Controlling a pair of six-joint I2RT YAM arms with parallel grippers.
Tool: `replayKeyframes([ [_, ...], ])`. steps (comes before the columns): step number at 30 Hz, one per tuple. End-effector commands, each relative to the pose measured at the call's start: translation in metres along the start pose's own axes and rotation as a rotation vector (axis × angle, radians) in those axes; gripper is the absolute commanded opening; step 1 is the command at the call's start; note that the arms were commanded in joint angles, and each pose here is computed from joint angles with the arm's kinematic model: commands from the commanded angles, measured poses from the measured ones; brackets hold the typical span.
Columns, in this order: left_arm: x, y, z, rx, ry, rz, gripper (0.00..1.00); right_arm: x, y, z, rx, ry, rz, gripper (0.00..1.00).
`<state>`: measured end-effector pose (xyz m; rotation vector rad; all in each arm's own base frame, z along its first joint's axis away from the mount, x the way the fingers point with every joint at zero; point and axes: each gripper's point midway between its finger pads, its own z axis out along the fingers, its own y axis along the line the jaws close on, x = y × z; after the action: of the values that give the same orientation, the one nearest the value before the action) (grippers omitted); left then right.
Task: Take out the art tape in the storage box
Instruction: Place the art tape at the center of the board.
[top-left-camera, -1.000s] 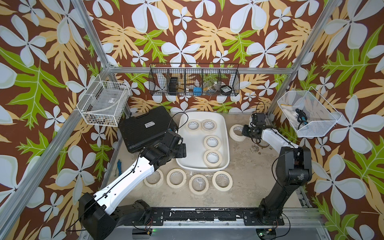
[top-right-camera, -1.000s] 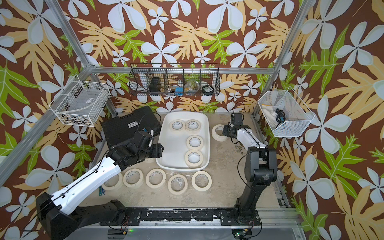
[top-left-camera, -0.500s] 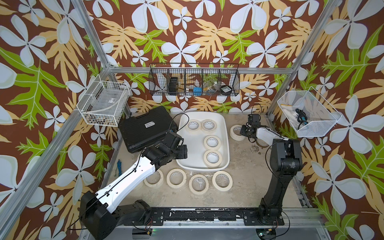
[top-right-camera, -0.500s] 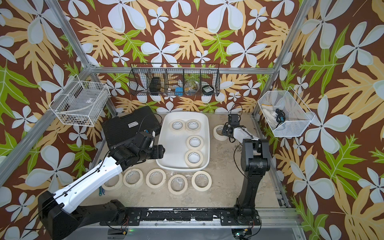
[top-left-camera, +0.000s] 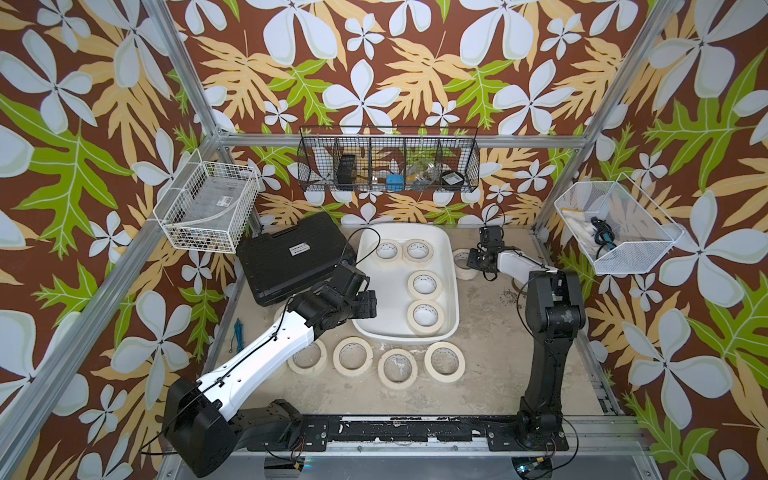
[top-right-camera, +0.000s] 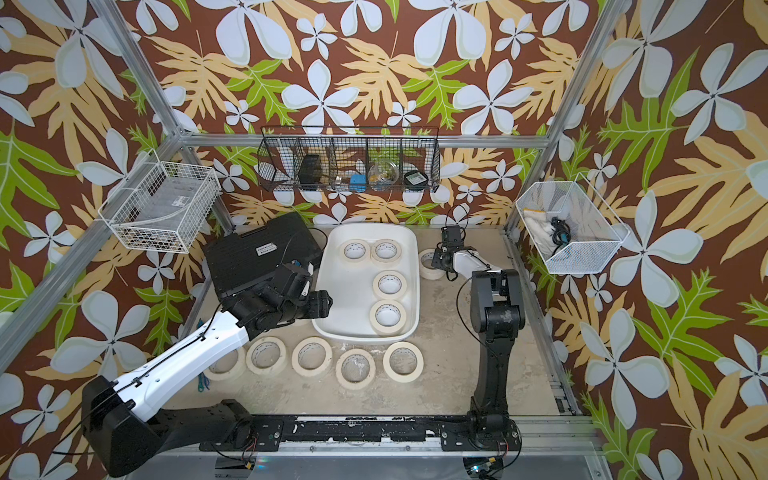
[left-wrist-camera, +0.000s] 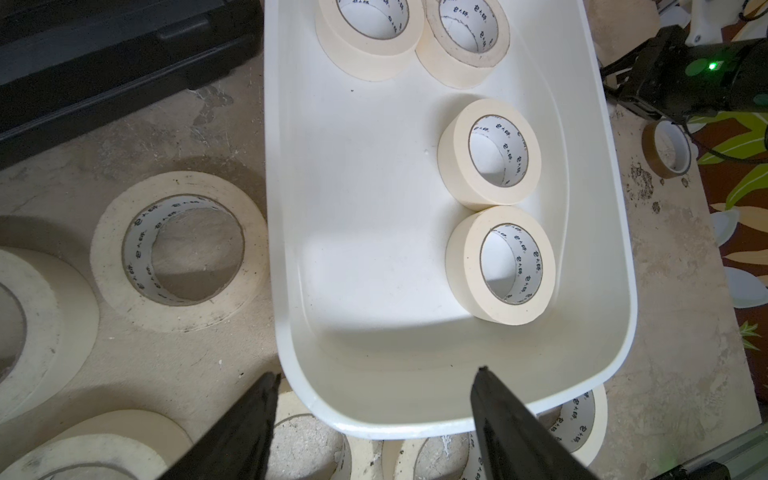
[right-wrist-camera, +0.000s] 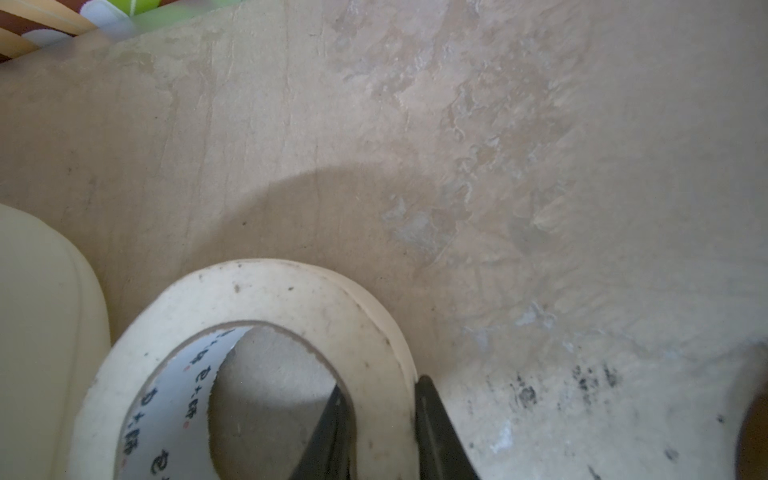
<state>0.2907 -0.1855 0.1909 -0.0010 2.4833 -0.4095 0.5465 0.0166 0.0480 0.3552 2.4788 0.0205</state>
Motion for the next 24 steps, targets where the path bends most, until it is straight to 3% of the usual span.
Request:
replayKeyframes([
  [1,-0.003,-0.003,0.000,0.013,-0.007,0.005,0.76,-0.006,0.001,-0.001,0.006,-0.021,-0.005,0.10],
  [6,-0.004,-0.004,0.001,0.013,-0.006,0.006,0.76,-0.005,0.000,-0.002,0.005,-0.017,-0.005,0.24],
  [19,-0.005,-0.006,0.002,0.012,-0.001,0.004,0.76,-0.006,0.005,-0.011,-0.025,-0.011,-0.006,0.39],
  [24,-0.009,-0.006,-0.002,0.013,-0.015,0.005,0.76,-0.012,0.010,-0.021,-0.048,-0.010,-0.005,0.40],
])
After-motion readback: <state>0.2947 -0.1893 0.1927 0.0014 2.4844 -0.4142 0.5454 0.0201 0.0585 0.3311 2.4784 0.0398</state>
